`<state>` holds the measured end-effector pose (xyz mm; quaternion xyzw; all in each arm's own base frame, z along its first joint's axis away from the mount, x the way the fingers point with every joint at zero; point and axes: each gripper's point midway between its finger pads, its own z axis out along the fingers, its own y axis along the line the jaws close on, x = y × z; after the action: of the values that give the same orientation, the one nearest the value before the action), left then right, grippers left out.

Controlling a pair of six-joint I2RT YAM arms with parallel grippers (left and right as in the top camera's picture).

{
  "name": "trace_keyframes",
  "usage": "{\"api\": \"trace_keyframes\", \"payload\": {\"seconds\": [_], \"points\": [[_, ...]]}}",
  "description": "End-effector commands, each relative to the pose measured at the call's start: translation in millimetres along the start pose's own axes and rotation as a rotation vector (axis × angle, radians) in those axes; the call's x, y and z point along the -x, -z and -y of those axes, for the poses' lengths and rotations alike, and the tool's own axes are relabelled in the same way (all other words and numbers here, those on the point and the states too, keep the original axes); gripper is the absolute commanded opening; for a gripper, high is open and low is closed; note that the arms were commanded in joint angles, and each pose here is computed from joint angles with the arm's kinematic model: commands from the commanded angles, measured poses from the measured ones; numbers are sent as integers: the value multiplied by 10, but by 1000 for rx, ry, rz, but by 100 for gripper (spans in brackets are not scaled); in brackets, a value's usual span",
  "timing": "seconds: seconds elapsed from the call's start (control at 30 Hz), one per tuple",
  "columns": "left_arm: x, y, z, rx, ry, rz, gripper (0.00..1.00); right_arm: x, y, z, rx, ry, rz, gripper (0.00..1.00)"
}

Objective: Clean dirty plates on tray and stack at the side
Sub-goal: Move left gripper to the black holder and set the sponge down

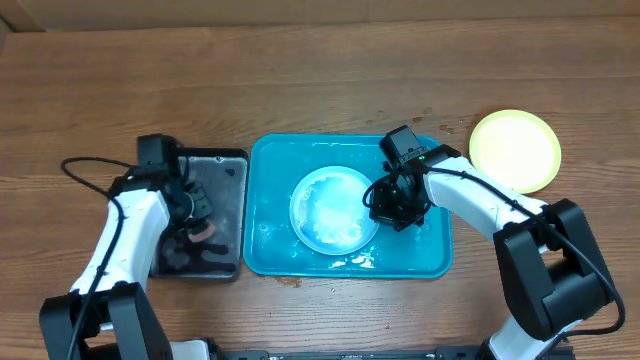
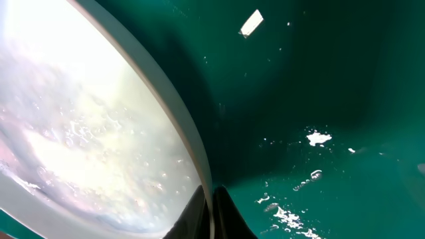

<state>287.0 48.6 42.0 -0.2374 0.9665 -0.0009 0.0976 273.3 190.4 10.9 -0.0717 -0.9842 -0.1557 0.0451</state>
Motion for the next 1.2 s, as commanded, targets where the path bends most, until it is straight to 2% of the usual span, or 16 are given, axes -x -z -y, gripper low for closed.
{"api": "trace_keyframes", "payload": {"seconds": [0.0, 0.07, 0.13, 0.2, 0.27, 0.4, 0.7, 0.9, 1.17], "points": [[-48, -7, 61, -76, -33, -16, 32, -20, -6, 16, -6, 19, -4, 4], [-56, -5, 80, -87, -33, -20, 59, -18, -6, 15, -6, 28, -3, 4], [-76, -3, 97, -97, -22, -29, 68, -8, -4, 13, -6, 34, 1, 4], [-97, 7, 164, -134, -24, -40, 88, 4, 4, 3, -4, 43, 5, 4], [-92, 16, 188, -137, -30, -39, 95, 16, 12, -10, -1, 46, 8, 4], [-65, 82, 252, -146, -48, -25, 100, 39, 27, -40, 8, 64, 16, 4], [116, 546, 559, -179, -126, 54, 100, 173, 231, -204, 23, 120, 51, 4], [16, 776, 733, -162, -199, 39, 100, 314, 452, -352, 28, 216, 104, 4], [-157, 768, 739, -37, -239, 32, 100, 603, 861, -127, -200, 197, 250, 4]]}}
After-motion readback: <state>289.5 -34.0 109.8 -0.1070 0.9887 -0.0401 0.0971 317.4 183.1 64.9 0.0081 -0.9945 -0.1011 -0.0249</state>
